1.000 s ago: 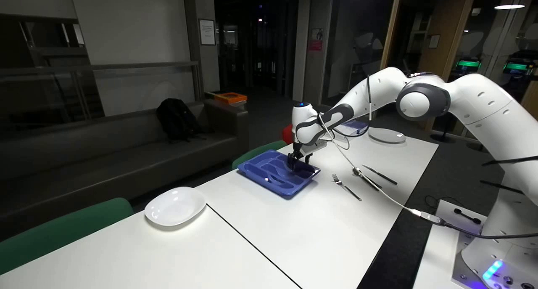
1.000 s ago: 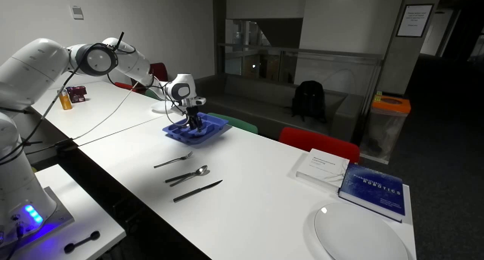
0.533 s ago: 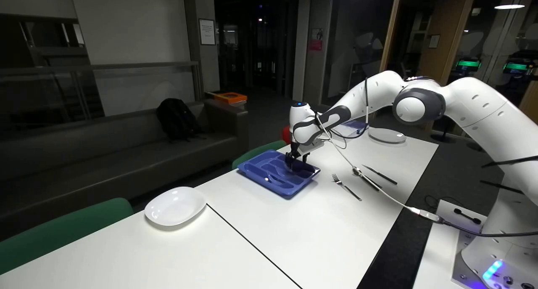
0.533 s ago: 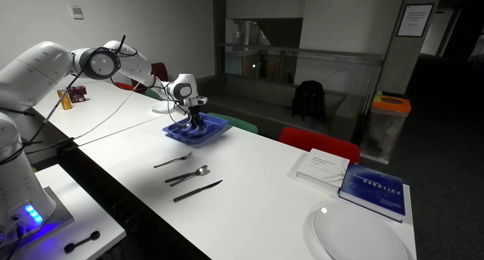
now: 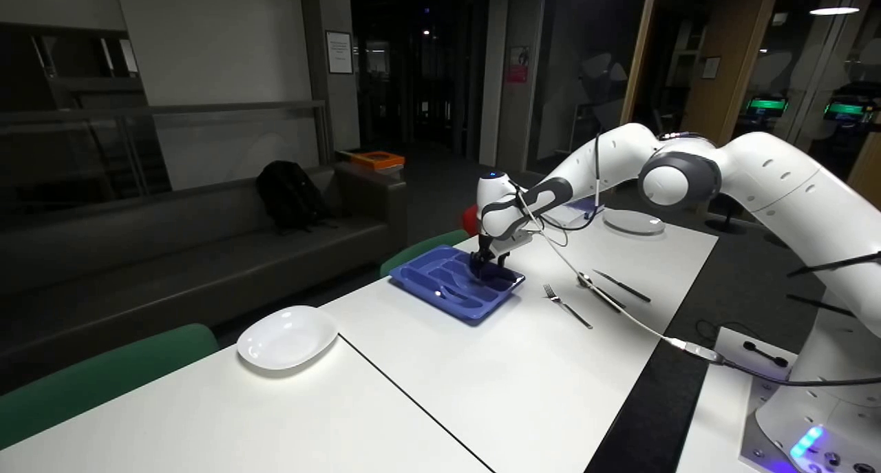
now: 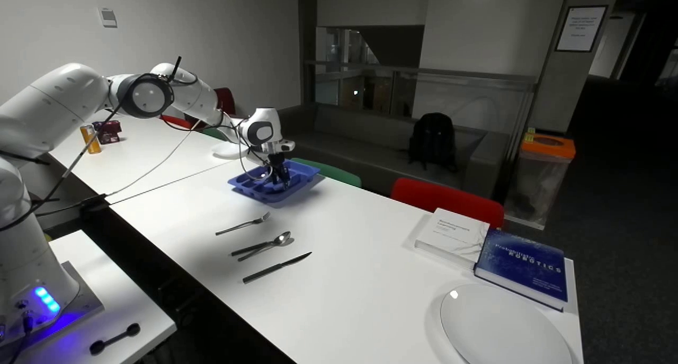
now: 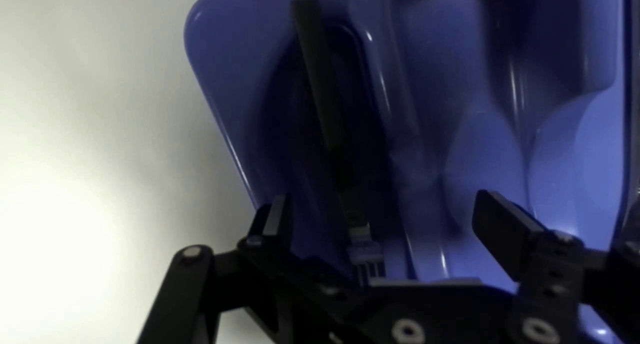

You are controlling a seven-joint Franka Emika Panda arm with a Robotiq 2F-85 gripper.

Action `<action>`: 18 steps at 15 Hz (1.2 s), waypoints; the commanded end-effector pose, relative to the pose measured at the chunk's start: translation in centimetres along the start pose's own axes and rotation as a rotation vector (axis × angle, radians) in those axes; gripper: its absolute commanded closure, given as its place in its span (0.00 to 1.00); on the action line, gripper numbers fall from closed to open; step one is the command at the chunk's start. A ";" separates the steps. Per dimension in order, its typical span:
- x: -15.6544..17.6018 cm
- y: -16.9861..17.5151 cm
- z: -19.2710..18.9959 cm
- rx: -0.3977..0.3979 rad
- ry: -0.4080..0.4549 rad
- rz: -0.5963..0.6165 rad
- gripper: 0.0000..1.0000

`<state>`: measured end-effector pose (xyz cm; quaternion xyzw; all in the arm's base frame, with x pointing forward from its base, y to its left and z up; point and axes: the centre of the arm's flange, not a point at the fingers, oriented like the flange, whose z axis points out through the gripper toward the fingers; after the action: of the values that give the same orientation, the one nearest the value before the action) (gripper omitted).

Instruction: Remove the fork from the blue rack

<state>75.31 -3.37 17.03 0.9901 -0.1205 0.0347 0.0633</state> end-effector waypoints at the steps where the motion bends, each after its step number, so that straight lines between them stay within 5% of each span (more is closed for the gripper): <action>1: 1.2 1.0 0.3 0.044 -0.028 -0.007 0.05; 5: 1.3 1.4 0.5 0.060 -0.037 -0.007 0.06; 6: 1.3 1.4 0.5 0.064 -0.041 -0.006 0.13; 7: 1.2 1.5 0.6 0.068 -0.044 -0.007 0.31; 16: 0.9 1.6 0.2 0.082 -0.047 -0.005 0.97; 18: 0.8 1.5 -0.3 0.082 -0.042 -0.007 1.00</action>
<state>75.35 -4.84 16.34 0.9917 -0.1218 0.0233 0.0338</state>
